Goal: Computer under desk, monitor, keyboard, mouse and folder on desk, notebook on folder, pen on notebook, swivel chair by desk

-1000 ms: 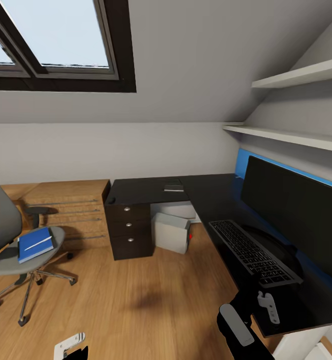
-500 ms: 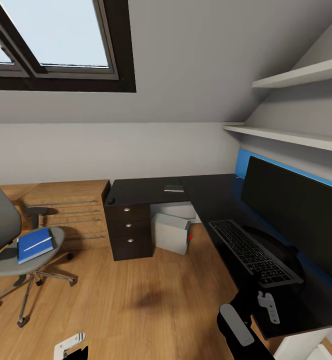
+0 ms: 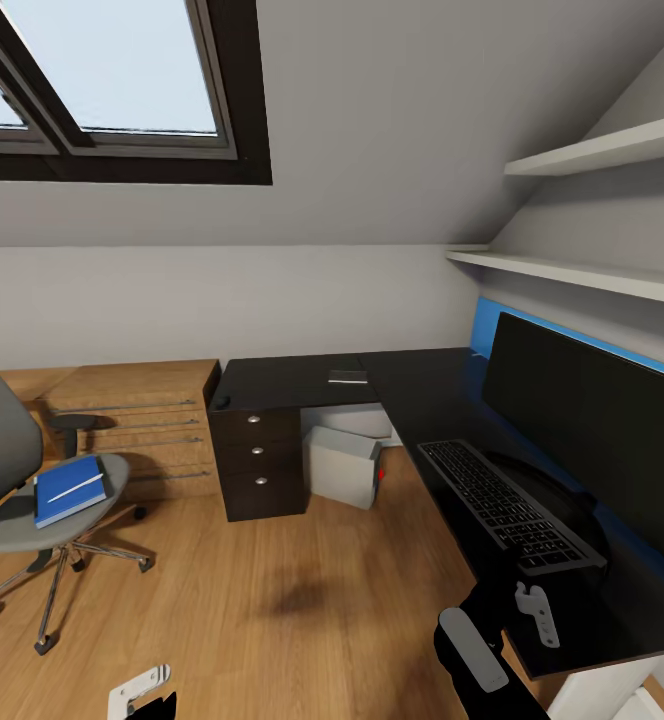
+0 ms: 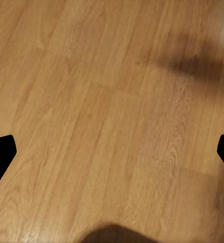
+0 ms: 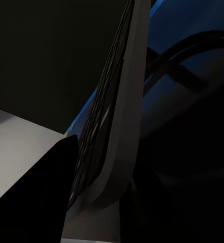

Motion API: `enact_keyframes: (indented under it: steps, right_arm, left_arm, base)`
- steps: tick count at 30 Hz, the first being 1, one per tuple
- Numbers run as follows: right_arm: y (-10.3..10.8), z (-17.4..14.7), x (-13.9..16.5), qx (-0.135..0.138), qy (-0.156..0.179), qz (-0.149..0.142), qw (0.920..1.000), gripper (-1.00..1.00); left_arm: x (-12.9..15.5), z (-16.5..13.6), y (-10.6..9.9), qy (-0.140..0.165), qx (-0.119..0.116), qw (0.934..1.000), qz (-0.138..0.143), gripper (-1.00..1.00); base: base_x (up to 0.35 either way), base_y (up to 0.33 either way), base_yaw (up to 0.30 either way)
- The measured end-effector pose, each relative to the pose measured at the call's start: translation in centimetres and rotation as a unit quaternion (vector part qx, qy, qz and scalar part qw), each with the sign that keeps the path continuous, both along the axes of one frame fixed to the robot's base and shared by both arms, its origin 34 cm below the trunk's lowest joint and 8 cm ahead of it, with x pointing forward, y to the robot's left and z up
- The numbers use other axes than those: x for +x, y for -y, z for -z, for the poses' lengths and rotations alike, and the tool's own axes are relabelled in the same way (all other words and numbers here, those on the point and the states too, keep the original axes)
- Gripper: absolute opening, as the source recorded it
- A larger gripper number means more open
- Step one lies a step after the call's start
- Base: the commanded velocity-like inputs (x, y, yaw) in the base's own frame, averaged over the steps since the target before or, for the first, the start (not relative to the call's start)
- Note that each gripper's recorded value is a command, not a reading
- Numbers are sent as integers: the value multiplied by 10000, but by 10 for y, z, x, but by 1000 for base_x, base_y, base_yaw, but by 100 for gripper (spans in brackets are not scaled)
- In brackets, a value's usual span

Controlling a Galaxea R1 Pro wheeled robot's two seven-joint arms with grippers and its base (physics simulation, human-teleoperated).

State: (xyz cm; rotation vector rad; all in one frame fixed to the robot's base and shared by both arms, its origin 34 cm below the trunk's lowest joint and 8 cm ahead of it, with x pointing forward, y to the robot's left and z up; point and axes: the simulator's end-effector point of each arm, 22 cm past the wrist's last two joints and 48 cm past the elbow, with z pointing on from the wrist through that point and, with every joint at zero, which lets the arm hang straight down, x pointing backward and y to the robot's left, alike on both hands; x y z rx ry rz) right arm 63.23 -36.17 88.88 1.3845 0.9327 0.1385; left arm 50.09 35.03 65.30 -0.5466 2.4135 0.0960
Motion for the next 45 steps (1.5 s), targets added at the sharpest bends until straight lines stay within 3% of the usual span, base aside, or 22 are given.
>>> enact_keyframes:
  steps: [33, 45]
  right_arm:
    - [12, 33, 2, -29, 93, 96, 9999, -100]
    - [11, 33, 2, -30, 94, 90, 9999, -100]
  left_arm:
    - [3, 38, -5, 13, 22, 10000, -76, 100]
    - [3, 38, -5, 22, 17, 10000, -48, 100]
  base:
    - [0, 0, 0]
    - [2, 0, 0]
